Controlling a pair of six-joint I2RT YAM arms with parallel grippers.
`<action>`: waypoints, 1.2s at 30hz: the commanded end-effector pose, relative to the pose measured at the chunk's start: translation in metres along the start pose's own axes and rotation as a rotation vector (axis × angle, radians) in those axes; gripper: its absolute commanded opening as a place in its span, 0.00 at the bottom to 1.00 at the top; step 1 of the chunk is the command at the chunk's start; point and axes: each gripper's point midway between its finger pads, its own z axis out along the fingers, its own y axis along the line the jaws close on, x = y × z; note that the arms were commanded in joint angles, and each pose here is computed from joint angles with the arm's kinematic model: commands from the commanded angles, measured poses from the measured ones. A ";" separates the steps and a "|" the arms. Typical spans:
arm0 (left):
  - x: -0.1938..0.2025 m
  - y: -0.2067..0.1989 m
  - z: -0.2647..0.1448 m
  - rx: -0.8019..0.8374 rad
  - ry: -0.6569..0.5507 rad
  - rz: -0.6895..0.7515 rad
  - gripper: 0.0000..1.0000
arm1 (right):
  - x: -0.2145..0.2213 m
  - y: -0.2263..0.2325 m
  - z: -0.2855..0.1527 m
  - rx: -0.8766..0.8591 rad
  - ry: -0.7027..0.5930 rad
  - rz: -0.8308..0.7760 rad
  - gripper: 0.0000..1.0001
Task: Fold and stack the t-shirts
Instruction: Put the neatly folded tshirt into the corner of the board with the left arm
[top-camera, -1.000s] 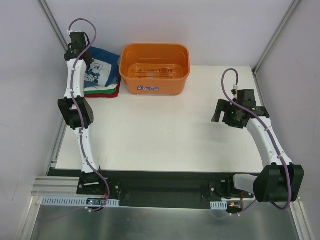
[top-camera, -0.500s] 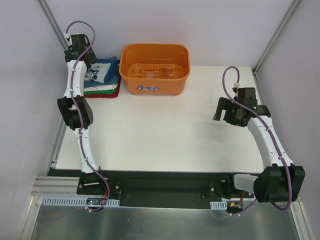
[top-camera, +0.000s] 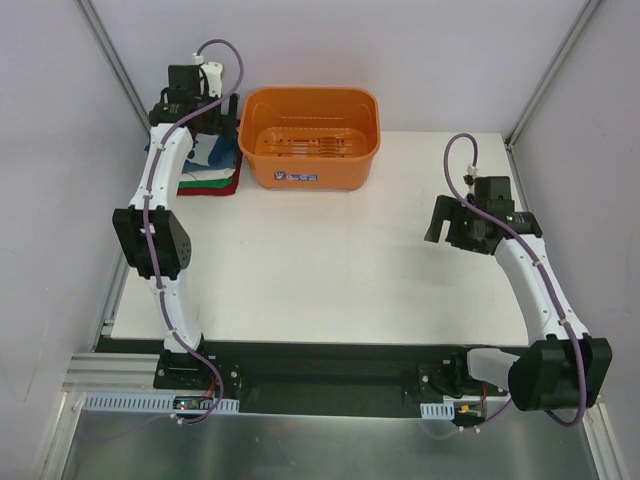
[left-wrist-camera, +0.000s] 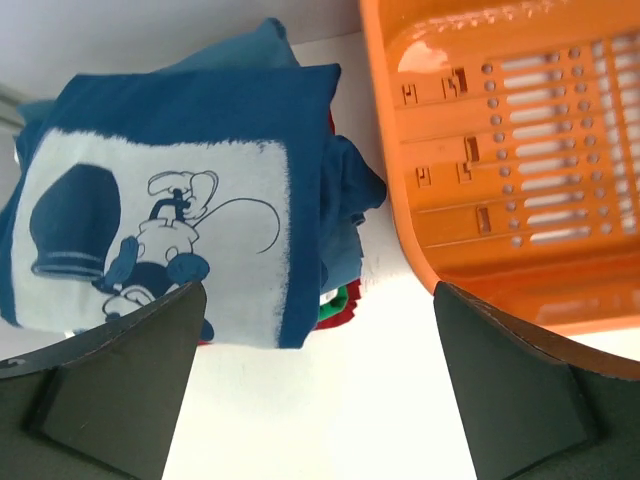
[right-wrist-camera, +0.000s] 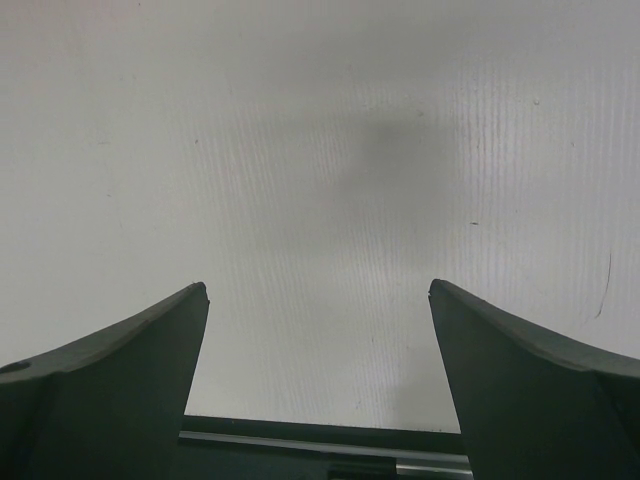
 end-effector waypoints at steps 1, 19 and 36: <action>0.014 0.008 0.015 0.037 0.030 0.146 0.95 | -0.002 0.001 -0.013 -0.004 -0.045 -0.011 0.97; 0.024 0.009 0.088 -0.043 0.068 0.112 0.53 | 0.000 -0.001 -0.003 0.019 -0.004 0.007 0.97; -0.038 0.009 0.098 -0.096 -0.163 -0.085 0.00 | -0.008 -0.001 0.007 0.031 0.020 0.010 0.97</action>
